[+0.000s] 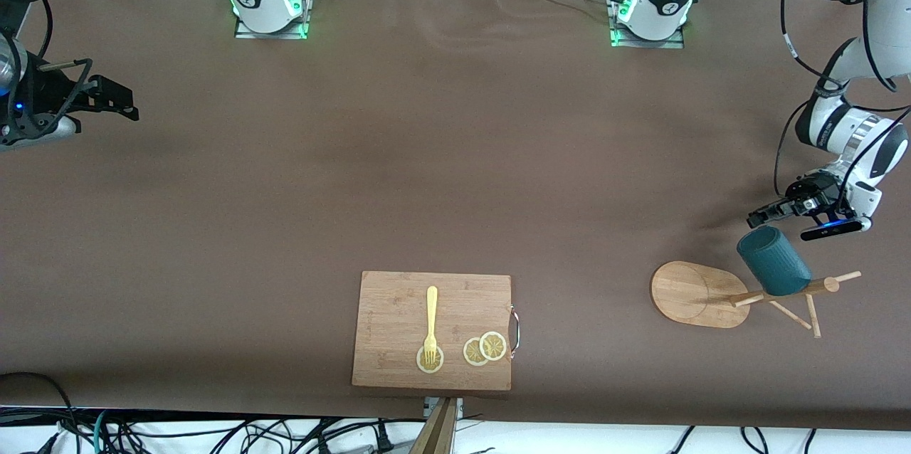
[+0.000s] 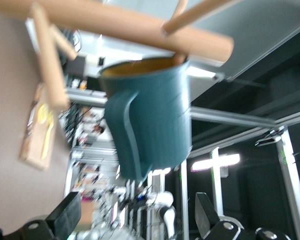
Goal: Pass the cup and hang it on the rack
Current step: 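Open the left gripper and draw it back from the rack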
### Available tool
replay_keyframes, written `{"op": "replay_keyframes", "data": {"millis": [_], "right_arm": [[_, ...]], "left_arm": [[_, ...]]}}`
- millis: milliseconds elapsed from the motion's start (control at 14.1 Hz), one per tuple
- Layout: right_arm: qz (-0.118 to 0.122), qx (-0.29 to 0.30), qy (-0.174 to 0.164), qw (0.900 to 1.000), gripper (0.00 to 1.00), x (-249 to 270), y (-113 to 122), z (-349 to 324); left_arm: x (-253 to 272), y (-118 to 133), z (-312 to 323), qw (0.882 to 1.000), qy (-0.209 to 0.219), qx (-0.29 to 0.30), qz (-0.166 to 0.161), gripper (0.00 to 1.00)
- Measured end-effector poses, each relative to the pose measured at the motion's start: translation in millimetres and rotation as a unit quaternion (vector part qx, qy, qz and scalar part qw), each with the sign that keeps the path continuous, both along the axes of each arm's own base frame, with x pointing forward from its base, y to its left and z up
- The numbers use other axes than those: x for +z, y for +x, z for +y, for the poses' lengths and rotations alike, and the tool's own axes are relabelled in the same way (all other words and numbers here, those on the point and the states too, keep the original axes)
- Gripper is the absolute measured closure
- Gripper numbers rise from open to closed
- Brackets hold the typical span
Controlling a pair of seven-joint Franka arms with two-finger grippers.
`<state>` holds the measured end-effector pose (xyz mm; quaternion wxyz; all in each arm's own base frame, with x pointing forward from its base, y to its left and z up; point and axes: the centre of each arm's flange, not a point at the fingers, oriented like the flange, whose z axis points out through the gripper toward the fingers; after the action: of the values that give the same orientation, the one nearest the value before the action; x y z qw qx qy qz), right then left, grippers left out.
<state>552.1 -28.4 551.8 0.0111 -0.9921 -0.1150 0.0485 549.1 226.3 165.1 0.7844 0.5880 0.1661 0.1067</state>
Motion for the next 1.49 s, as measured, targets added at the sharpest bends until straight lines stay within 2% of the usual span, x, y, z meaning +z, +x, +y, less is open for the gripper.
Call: {"op": "replay_keyframes", "data": {"millis": [213,356,498,640,782,854,996,1138,1351,1423,1494], "right_arm": [[0.000,0.000,0.000,1.000,0.00,0.0,0.0,0.0],[0.000,0.000,0.000,1.000,0.00,-0.2,0.1,0.0],[0.000,0.000,0.000,1.000,0.00,-0.2,0.1,0.1],[0.000,0.000,0.000,1.000,0.00,-0.2,0.1,0.1],[0.000,0.001,0.000,1.000,0.00,-0.3,0.1,0.1],[0.000,0.001,0.000,1.000,0.00,-0.3,0.1,0.2],[0.000,0.001,0.000,1.000,0.00,-0.3,0.1,0.3],[0.001,0.001,0.000,1.000,0.00,-0.3,0.1,0.3],[0.001,0.001,0.000,1.000,0.00,-0.4,0.1,0.3],[0.001,0.001,0.000,1.000,0.00,-0.4,0.1,0.3],[0.001,0.001,0.000,1.000,0.00,-0.4,0.1,0.3]], "left_arm": [[19.4,-10.5,2.7,0.997,0.046,-0.066,0.008,0.00],[47.8,-14.2,3.7,0.988,0.094,-0.123,0.007,0.00],[86.0,-14.0,10.5,0.969,0.162,-0.185,0.001,0.00],[132.5,-9.9,16.0,0.939,0.241,-0.245,-0.002,0.00],[183.1,3.7,6.0,0.894,0.333,-0.300,0.020,0.00],[209.9,13.0,-5.1,0.865,0.385,-0.321,0.035,0.00],[258.9,31.8,-38.7,0.799,0.486,-0.349,0.055,0.00],[293.8,47.3,-73.3,0.735,0.578,-0.349,0.064,0.00],[335.9,58.0,-132.7,0.624,0.695,-0.349,0.076,0.00],[350.2,57.7,-152.2,0.593,0.722,-0.347,0.074,0.00],[363.2,56.6,-167.3,0.574,0.741,-0.342,0.068,0.00]]}}
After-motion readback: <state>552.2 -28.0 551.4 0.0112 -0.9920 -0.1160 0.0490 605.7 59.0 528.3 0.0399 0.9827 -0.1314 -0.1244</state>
